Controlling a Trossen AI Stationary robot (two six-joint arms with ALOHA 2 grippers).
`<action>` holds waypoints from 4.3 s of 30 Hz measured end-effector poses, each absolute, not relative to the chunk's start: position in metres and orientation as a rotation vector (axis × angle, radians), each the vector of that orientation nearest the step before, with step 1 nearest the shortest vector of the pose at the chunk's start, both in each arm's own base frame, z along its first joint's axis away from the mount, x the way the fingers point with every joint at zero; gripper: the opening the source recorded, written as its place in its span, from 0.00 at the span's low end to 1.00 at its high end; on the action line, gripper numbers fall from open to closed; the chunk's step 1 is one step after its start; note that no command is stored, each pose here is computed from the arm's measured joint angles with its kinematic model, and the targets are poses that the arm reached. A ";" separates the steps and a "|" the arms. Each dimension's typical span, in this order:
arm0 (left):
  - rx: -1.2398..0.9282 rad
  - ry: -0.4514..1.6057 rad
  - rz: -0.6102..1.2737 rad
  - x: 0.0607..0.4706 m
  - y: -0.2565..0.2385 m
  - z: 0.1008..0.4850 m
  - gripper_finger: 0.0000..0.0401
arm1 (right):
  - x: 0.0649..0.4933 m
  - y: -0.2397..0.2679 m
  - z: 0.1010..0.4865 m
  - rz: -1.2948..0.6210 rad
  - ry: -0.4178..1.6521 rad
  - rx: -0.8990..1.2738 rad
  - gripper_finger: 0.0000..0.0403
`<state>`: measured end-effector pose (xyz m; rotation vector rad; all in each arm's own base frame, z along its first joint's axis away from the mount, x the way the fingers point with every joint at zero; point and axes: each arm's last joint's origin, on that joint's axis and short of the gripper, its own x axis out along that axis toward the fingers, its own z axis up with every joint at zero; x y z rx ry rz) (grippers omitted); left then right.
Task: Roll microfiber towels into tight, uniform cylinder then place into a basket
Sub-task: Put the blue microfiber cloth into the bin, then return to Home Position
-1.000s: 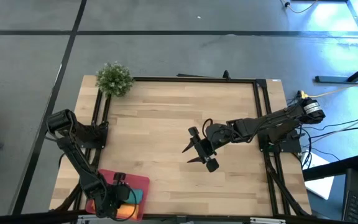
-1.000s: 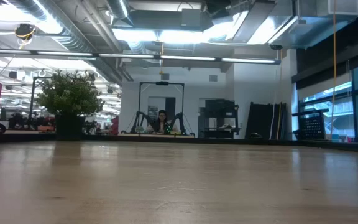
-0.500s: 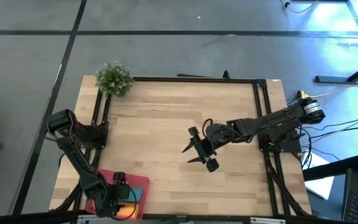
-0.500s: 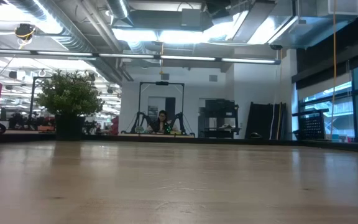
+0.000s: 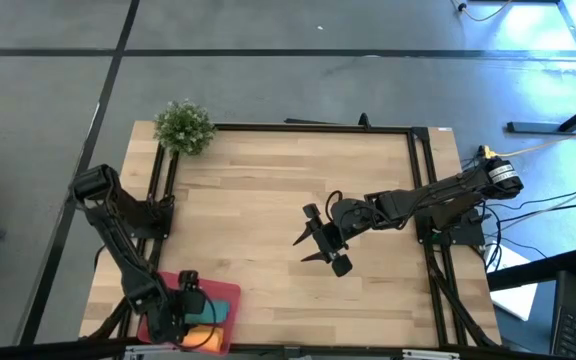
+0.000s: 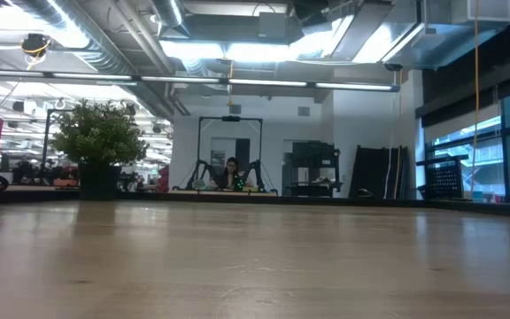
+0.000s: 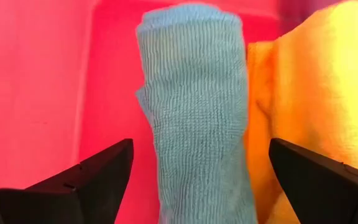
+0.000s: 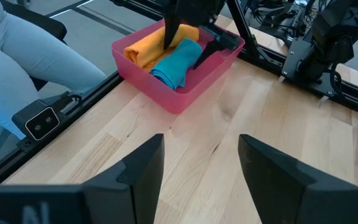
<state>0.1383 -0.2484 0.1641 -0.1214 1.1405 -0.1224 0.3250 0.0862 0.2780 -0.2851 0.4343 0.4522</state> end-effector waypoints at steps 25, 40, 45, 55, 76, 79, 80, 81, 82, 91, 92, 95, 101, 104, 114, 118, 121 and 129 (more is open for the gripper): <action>-0.052 0.667 -0.078 0.124 -0.175 0.270 0.90 | 0.326 0.086 0.280 0.449 0.416 -0.281 0.51; 0.114 0.480 0.071 0.107 -0.133 0.288 0.90 | 0.278 0.066 0.331 0.422 0.328 -0.251 0.51; 0.047 0.421 0.062 0.096 -0.119 0.266 0.90 | 0.254 0.055 0.325 0.393 0.258 -0.236 0.51; -0.015 0.220 -0.065 0.088 -0.098 0.245 0.90 | 0.197 0.041 0.293 0.290 0.056 -0.164 0.51; -0.002 0.079 -0.152 0.112 -0.052 0.188 0.90 | 0.141 0.028 0.230 0.212 0.050 -0.013 0.51; 0.011 0.098 -0.134 0.113 -0.048 0.180 0.90 | 0.137 0.027 0.218 0.211 0.047 -0.008 0.51; 0.014 0.108 -0.127 0.114 -0.047 0.176 0.90 | 0.136 0.027 0.214 0.211 0.044 -0.007 0.51; 0.014 0.116 -0.121 0.113 -0.046 0.173 0.90 | 0.134 0.027 0.211 0.211 0.038 -0.007 0.51; 0.012 0.122 -0.117 0.113 -0.046 0.169 0.90 | 0.133 0.026 0.207 0.211 0.028 -0.007 0.51; 0.023 0.121 -0.115 0.112 -0.045 0.156 0.90 | 0.116 0.023 0.179 0.211 -0.009 -0.006 0.51; 0.028 0.117 -0.113 0.112 -0.045 0.156 0.90 | 0.114 0.023 0.175 0.211 -0.011 -0.006 0.51; 0.022 0.092 -0.112 0.112 -0.045 0.159 0.90 | 0.111 0.022 0.166 0.211 0.019 -0.001 0.51; 0.026 0.098 -0.109 0.112 -0.045 0.158 0.90 | 0.109 0.023 0.170 0.269 -0.016 0.023 0.51; 0.031 0.110 -0.108 0.112 -0.045 0.157 0.90 | 0.109 0.023 0.171 0.264 -0.026 0.023 0.51; 0.182 0.125 -0.117 0.112 -0.045 0.154 0.90 | 0.110 0.021 0.170 0.186 -0.024 0.021 0.51; 0.201 0.124 -0.118 0.112 -0.045 0.154 0.90 | 0.110 0.021 0.171 0.186 -0.025 0.021 0.51; 0.201 0.124 -0.118 0.112 -0.045 0.154 0.90 | 0.110 0.021 0.171 0.186 -0.024 0.021 0.51; 0.200 0.124 -0.118 0.112 -0.045 0.154 0.90 | 0.110 0.021 0.171 0.186 -0.025 0.021 0.51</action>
